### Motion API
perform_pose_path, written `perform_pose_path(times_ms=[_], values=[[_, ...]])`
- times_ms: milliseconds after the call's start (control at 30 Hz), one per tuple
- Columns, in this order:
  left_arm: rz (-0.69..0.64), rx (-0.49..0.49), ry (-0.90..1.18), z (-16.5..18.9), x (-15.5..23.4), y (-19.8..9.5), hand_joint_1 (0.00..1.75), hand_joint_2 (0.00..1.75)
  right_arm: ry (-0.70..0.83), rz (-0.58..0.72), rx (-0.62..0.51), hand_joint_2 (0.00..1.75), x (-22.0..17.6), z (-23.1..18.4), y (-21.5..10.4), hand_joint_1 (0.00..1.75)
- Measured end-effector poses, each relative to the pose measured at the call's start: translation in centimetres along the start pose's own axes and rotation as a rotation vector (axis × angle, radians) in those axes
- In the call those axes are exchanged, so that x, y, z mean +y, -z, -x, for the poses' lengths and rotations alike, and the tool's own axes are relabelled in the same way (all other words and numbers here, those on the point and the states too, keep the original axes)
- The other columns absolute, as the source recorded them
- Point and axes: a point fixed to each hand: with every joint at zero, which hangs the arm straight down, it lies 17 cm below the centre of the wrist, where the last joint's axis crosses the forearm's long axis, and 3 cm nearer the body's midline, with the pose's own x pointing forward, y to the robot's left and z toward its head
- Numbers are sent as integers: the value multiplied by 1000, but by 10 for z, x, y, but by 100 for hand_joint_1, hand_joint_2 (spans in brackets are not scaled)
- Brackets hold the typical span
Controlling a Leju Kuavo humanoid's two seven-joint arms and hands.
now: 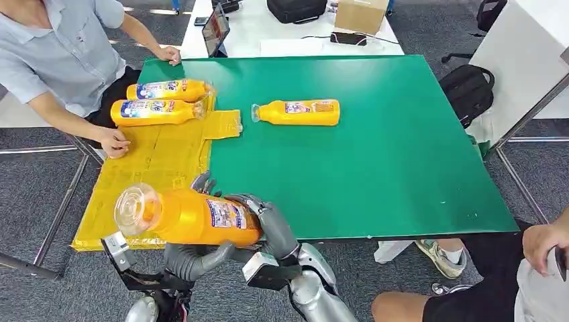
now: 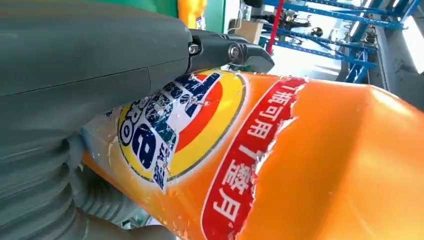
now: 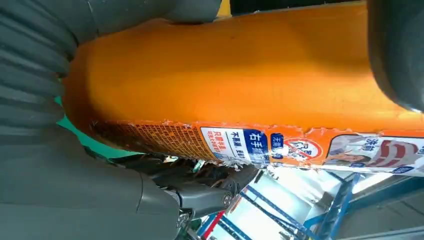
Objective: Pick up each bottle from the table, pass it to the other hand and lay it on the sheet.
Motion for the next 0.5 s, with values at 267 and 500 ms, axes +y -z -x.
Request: perform_pose_path(times_ms=[267,500], values=[[-42,-8,-30,-1,12,-6,175,175,-14,-34,37,175,15,11,-7,168],[-79,19,-50,8,23,-14,175,175,-13,-56,73,175,23,23,-15,49]])
